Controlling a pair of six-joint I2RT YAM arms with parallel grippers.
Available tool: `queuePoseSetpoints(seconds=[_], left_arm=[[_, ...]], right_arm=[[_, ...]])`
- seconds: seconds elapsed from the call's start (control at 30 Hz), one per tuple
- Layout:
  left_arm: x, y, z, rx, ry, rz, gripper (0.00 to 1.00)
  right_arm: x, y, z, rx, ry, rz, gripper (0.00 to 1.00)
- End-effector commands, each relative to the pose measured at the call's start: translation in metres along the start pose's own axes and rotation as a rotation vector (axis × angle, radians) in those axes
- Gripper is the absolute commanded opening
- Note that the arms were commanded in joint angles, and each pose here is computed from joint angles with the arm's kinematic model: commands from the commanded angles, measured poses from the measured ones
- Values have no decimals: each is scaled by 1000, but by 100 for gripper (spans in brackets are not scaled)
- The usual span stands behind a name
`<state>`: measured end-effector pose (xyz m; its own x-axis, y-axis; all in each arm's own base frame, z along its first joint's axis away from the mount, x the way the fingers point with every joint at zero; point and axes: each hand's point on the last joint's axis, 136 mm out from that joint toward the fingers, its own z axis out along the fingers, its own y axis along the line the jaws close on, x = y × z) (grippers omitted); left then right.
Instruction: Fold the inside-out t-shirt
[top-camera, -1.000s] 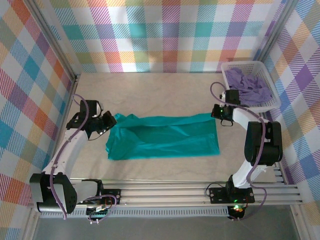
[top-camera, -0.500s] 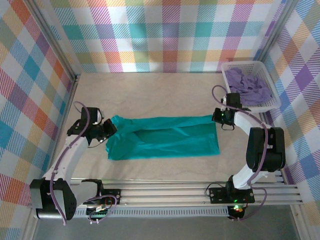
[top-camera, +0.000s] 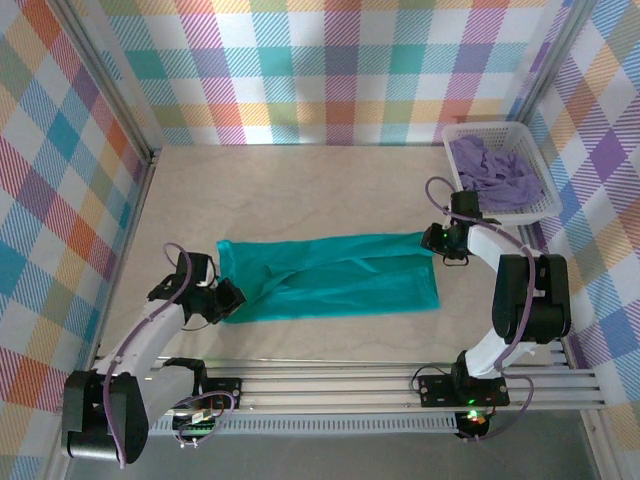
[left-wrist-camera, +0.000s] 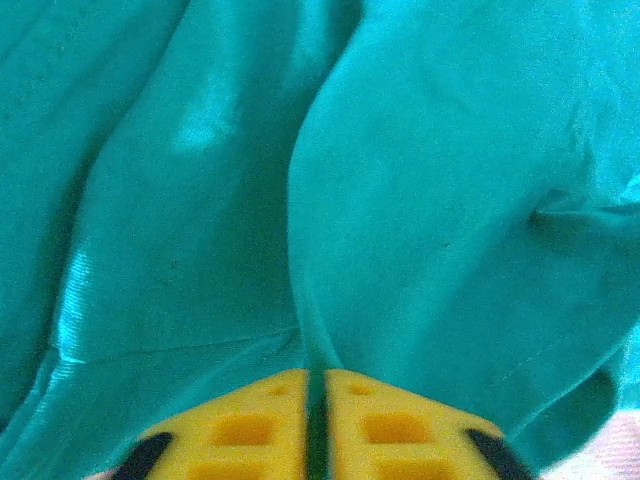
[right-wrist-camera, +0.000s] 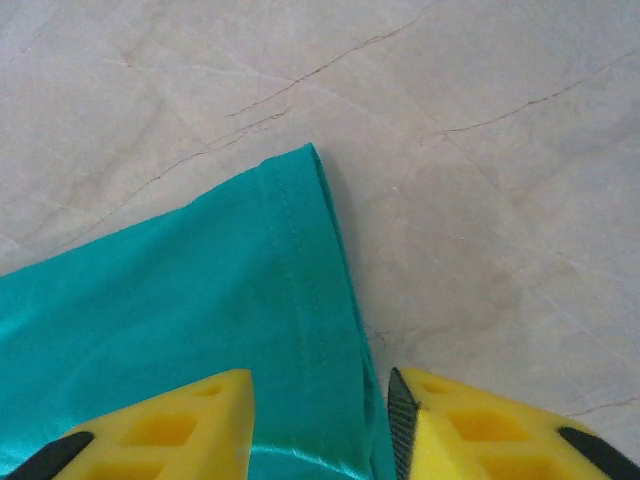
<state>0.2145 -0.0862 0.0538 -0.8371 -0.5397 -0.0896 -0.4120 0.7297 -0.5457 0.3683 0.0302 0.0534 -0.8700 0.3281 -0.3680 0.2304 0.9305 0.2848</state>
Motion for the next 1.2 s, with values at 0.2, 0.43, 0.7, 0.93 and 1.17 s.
queuePoseSetpoints(seconds=[0.2,0.43,0.7,0.93,1.17], left_arm=[[-52,-31,-27,27,-241,83,55],[-119,-80,4,126,-302,91,50],[-172,-69,74,34,-244,61,42],[-177,-37,88,-40,-234,27,43],[-189,-58,68,12,-255,59,50]], right_arm=[[19,140,-54,-365,-178,-396,52],[130,313,-57,-787,-24,-679,52],[199,372,8,-774,227,-682,39],[239,320,47,-593,411,-646,29],[233,295,20,-542,370,-750,30]])
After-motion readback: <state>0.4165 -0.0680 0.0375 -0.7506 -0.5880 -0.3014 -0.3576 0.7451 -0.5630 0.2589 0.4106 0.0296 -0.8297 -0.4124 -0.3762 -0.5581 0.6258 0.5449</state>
